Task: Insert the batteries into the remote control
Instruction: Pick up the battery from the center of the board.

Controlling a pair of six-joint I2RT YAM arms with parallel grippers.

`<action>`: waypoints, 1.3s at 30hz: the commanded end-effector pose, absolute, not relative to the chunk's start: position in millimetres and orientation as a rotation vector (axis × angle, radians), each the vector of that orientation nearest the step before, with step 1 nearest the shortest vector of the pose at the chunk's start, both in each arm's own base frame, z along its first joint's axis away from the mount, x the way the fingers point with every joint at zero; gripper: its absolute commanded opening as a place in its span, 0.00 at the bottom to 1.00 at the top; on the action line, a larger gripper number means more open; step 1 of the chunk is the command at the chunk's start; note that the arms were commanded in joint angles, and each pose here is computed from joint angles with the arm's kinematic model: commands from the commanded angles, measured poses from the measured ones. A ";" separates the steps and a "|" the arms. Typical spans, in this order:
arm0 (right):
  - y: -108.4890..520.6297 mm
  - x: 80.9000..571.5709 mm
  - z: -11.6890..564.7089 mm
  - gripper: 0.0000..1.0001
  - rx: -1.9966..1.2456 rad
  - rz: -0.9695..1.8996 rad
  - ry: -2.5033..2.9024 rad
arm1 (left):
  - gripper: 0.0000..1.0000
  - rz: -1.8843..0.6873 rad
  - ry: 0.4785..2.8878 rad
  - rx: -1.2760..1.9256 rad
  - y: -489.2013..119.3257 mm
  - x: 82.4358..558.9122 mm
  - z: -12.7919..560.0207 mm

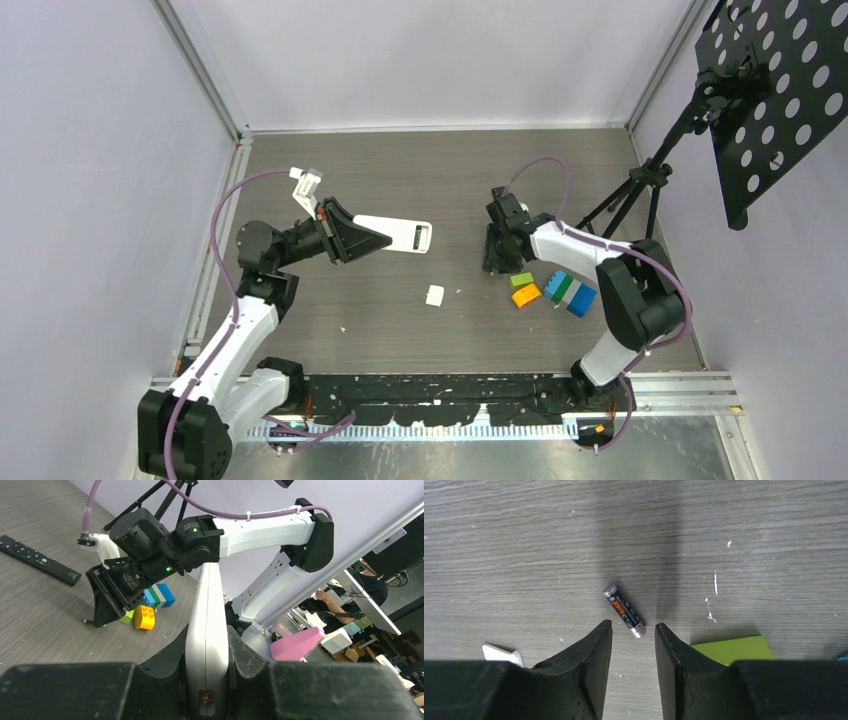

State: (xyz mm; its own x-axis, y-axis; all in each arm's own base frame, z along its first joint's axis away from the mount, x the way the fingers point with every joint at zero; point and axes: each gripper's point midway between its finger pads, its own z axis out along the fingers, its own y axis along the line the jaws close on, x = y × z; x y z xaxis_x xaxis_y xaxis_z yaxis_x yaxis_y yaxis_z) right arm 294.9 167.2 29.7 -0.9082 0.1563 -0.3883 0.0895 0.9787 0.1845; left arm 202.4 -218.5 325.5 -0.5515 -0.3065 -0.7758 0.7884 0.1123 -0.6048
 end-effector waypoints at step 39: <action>277.1 262.8 277.3 0.01 -0.317 0.776 1.720 | 0.00 -1.308 1.657 0.225 -199.3 249.4 306.8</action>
State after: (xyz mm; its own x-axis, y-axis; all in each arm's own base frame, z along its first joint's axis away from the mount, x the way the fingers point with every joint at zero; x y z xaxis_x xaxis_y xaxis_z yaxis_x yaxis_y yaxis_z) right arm 273.8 265.6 226.6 -0.4523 0.0928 -0.8870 -0.4727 0.8185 0.3266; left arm 245.7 -204.8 285.9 -0.5910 -0.3778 -0.7127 0.6109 0.3673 -0.7013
